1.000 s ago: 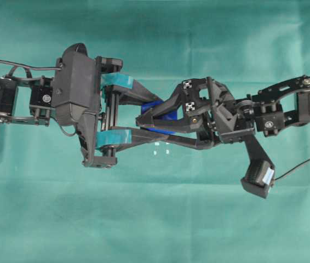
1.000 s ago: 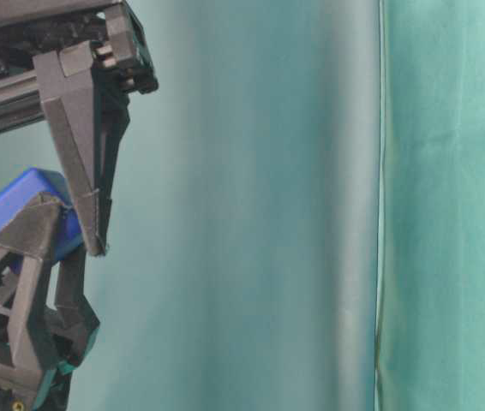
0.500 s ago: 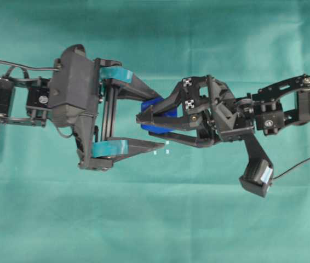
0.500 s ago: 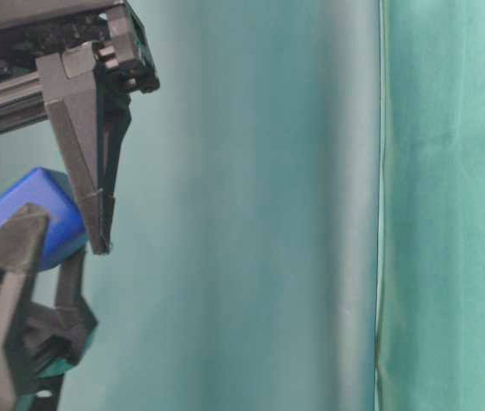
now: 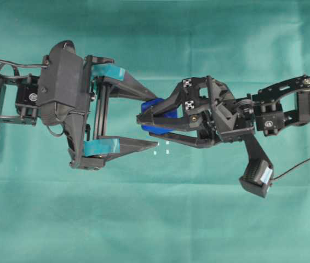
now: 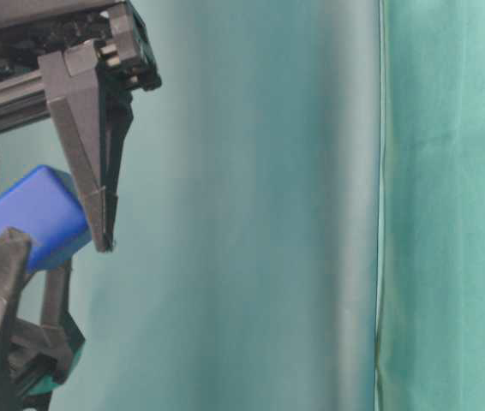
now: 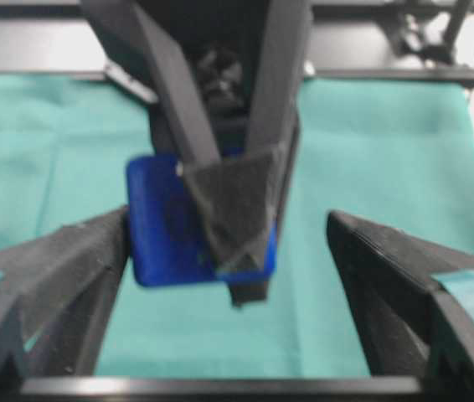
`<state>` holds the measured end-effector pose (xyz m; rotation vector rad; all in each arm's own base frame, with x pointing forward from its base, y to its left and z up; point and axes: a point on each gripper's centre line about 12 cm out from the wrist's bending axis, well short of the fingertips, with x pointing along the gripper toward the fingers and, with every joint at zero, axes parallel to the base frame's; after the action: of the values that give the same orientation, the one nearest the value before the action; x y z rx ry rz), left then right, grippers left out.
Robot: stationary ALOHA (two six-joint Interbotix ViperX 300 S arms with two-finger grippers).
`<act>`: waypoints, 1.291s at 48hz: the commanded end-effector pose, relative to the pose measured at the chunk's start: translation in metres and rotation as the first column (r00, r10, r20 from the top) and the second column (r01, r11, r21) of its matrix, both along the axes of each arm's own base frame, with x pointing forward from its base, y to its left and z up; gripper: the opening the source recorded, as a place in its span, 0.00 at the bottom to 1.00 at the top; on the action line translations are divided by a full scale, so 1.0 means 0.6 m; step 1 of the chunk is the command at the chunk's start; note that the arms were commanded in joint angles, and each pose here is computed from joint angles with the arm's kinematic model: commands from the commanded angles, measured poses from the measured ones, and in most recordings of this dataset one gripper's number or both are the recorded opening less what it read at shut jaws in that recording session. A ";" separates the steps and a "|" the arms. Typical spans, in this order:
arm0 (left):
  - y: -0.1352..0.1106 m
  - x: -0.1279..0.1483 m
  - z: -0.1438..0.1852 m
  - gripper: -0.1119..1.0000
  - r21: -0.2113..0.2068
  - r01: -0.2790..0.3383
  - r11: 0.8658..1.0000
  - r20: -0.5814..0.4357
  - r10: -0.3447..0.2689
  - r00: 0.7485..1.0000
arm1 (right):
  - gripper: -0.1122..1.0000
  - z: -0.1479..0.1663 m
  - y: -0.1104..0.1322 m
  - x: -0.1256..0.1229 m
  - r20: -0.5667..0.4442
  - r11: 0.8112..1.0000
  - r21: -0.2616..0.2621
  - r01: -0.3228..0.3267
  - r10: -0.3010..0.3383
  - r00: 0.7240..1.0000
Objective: Handover the blue block to the right arm after grasping it with the left arm, then place it in the designated position.
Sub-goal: 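Open the left gripper and pull it back from the cube, then rotate the right gripper holding the cube and move it rightward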
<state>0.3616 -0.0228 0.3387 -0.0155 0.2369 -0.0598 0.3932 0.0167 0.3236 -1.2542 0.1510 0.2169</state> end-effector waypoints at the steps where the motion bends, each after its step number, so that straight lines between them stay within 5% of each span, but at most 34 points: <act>1: -0.002 -0.011 0.018 1.00 -0.002 0.005 1.000 0.029 -0.005 1.000 | 0.66 0.027 0.001 -0.012 0.042 1.000 0.007 -0.001 0.001 0.999; 25: 0.003 -0.070 0.015 1.00 -0.006 0.003 1.000 0.050 -0.002 0.999 | 0.66 0.026 0.000 -0.026 0.040 1.000 0.019 0.002 -0.003 0.999; 44: 0.002 -0.074 0.015 1.00 -0.008 0.004 1.000 0.053 -0.003 0.999 | 0.66 0.026 0.002 -0.026 0.040 1.000 0.024 0.000 -0.001 0.999; 54: 0.002 -0.074 0.015 1.00 -0.008 0.004 1.000 0.055 -0.003 0.998 | 0.66 0.027 0.003 -0.026 0.031 0.988 0.154 0.023 -0.029 0.999; 62: 0.002 -0.073 0.014 1.00 -0.006 0.004 1.000 0.052 -0.004 0.999 | 0.66 0.029 0.005 -0.026 0.012 0.938 0.343 0.056 -0.064 0.998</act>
<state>0.3185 -0.0205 0.3380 -0.0190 0.2155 -0.0613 0.3812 0.0174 0.3271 -0.9762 0.1622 0.1839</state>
